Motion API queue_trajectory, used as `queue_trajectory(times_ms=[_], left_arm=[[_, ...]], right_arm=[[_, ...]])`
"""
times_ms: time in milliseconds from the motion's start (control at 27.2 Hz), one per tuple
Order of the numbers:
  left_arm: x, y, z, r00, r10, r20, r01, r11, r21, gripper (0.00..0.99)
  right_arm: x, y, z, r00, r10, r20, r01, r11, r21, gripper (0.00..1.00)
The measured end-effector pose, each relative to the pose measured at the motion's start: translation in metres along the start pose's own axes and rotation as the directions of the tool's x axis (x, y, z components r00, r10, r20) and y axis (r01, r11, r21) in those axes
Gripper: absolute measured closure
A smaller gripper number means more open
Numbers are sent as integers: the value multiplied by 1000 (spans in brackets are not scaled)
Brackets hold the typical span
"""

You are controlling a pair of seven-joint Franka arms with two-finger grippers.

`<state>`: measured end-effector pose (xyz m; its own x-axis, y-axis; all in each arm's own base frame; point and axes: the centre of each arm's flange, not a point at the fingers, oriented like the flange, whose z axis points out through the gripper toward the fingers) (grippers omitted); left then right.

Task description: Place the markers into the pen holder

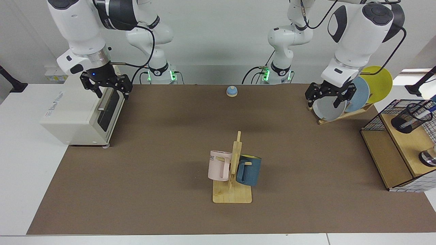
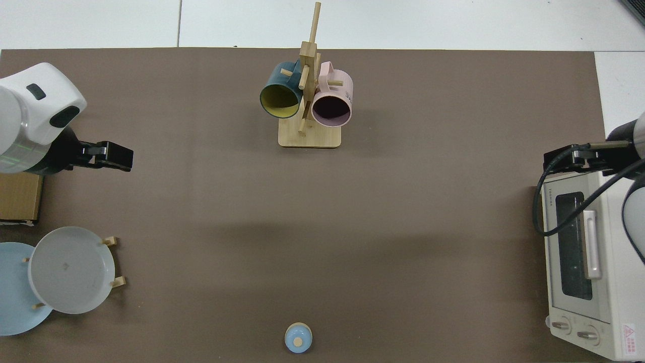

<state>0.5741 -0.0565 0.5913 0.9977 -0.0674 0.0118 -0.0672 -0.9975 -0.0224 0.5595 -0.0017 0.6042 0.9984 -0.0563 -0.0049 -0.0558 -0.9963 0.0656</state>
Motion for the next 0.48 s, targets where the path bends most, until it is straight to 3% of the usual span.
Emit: queue_trajectory(times_ms=[479], left_arm=[[0, -15, 5, 1000, -7, 9, 7, 1000, 5, 0]], right_arm=[[0, 0, 0, 1000, 0, 0, 0, 1000, 0, 0]])
